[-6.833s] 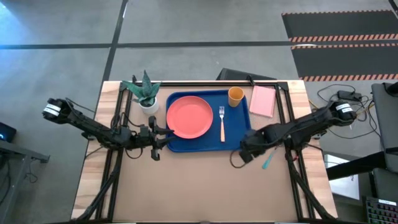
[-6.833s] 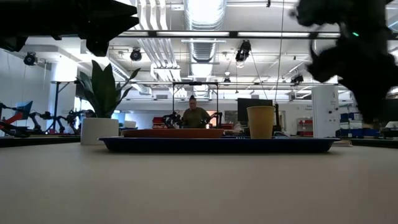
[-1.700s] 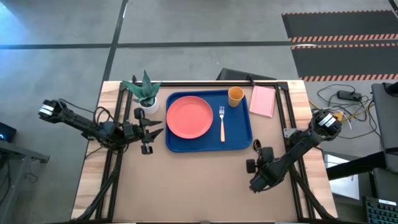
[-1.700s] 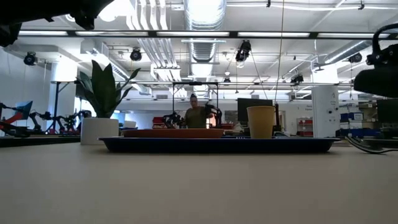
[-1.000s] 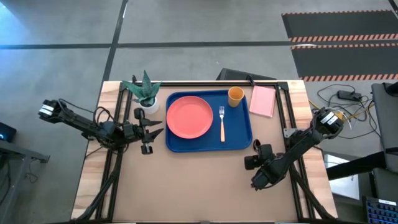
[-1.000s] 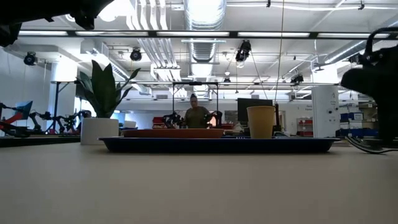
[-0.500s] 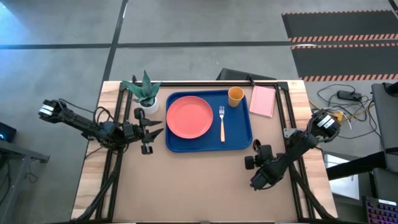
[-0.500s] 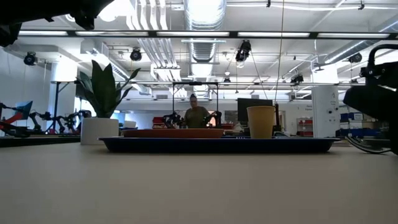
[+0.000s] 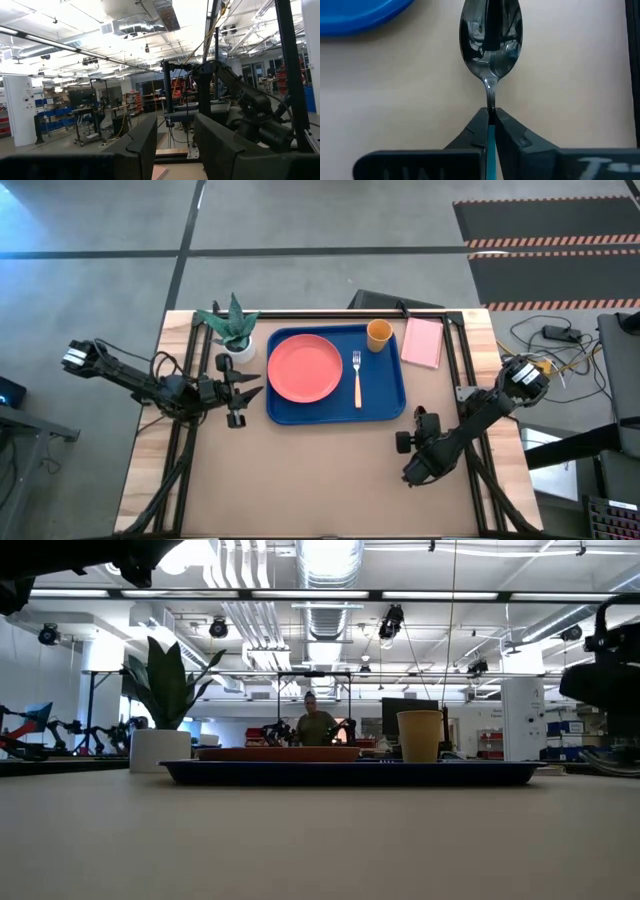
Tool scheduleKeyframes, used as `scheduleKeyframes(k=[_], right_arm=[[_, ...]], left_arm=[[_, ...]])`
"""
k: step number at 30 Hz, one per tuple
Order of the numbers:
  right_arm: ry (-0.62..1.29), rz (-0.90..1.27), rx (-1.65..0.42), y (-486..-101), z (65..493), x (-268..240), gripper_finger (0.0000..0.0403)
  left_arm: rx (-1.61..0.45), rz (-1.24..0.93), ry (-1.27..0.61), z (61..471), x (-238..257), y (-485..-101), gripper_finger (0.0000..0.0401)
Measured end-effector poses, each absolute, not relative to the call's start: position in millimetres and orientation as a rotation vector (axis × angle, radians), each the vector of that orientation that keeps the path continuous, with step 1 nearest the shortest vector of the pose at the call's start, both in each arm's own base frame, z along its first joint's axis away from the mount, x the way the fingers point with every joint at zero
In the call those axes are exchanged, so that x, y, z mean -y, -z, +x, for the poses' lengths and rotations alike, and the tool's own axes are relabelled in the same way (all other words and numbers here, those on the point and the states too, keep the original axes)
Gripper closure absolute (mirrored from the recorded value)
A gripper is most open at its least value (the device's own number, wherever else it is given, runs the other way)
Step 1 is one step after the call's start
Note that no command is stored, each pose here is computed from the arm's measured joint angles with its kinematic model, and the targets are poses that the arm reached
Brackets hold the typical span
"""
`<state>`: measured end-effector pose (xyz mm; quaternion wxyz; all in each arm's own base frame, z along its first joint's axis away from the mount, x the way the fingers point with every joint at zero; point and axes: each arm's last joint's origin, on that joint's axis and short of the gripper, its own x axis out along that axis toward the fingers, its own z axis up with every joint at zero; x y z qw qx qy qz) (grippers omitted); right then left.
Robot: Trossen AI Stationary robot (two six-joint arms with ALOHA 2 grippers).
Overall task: Pick and place plate/cup/fork/spoon on tray
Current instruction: Put the blue spoon on the blue tray on the right of the yellow fork
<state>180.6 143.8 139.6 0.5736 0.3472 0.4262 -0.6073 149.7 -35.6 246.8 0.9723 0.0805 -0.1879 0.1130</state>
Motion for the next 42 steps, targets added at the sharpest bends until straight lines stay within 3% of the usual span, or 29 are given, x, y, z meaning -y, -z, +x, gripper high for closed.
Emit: scheduleKeyframes(k=[12,21,35,42], right_arm=[[1.343,0.846,-1.024,-181,196,-157,0.0394],[1.243,0.859,-0.881,-200,215,-158,0.0394],[1.221,0.762,-0.768,-209,261,-102,0.0392],[1.209,0.694,-0.618,-209,280,-76,0.0392]], left_arm=[[0.380,0.162,-0.228,150,36,-247,0.0287],[0.383,0.161,-0.229,150,36,-248,0.0287],[0.383,0.161,-0.229,150,36,-248,0.0287],[0.382,0.161,-0.229,150,36,-248,0.0287]])
